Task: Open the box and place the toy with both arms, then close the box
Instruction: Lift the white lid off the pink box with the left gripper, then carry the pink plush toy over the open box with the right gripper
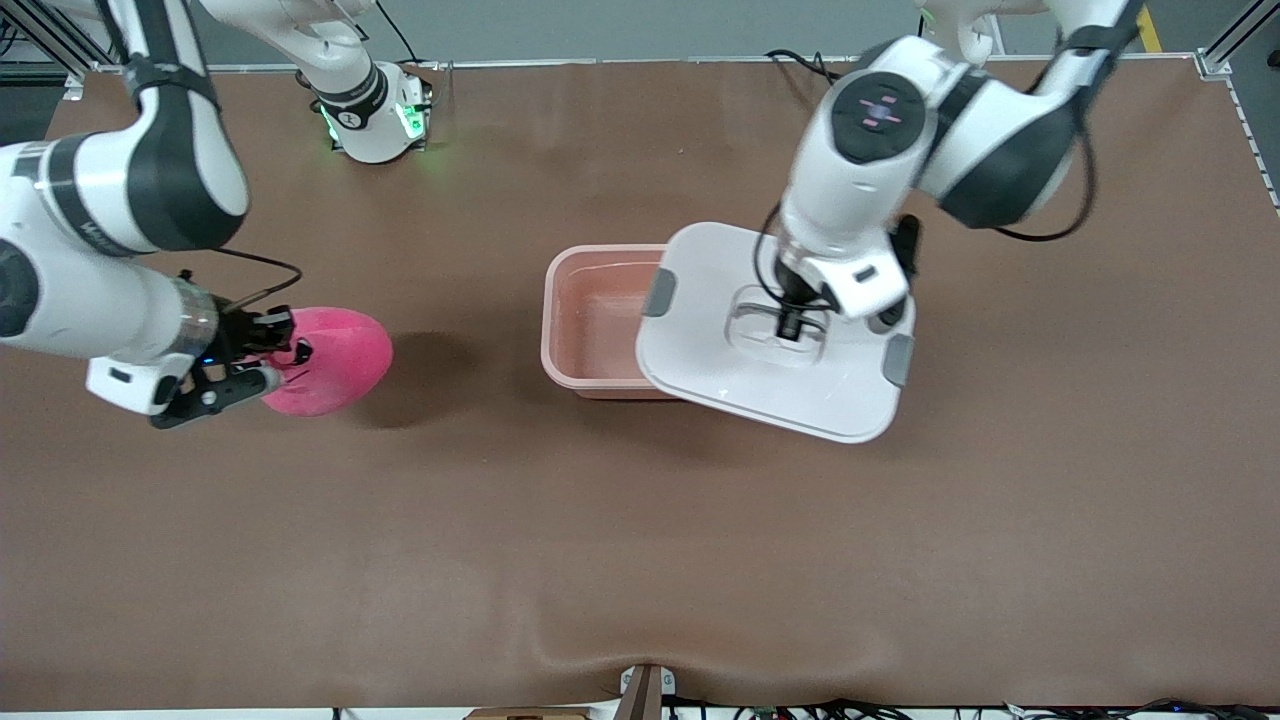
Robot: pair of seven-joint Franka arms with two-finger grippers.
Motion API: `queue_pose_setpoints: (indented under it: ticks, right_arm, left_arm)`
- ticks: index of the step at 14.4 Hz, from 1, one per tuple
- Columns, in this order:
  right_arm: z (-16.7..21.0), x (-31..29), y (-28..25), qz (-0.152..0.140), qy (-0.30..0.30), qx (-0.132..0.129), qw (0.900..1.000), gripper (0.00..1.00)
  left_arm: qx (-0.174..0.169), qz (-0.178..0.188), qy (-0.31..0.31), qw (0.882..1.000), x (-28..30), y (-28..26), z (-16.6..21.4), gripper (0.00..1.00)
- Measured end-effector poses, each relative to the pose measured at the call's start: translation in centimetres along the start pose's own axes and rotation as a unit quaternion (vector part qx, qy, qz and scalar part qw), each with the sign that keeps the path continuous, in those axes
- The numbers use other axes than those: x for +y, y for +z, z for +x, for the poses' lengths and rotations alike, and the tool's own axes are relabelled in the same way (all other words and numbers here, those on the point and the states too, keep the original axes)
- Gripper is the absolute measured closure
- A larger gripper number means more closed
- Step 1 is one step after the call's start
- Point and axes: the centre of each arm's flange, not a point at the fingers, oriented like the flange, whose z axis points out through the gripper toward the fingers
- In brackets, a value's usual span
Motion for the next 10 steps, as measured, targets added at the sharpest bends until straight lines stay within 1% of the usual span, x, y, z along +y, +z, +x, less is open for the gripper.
queue_pose_setpoints:
  ticks: [2,5,8,10]
  right_arm:
    - [0.8,-3.3,-0.6,-0.007,-0.028,0.004,1.0,0.93]
    - [1.3,-7.4,-2.3,-0.018,-0.067,0.019,0.997,0.93]
    - [1.2,-14.1,-4.0,-0.031,-0.126,0.03,0.991,0.93]
    - [1.0,-18.6,-4.6,-0.039,-0.171,0.037,0.984,0.93]
  left_arm:
    - [-0.002,0.012,0.036,0.999,0.2,-0.1,4.7,0.93]
    - [-0.005,0.03,0.095,0.995,0.1,0.3,10.7,0.93]
    - [-0.012,0.04,0.152,0.987,-0.4,0.8,16.5,0.93]
    - [-0.018,0.048,0.185,0.981,-0.9,1.4,19.7,0.93]
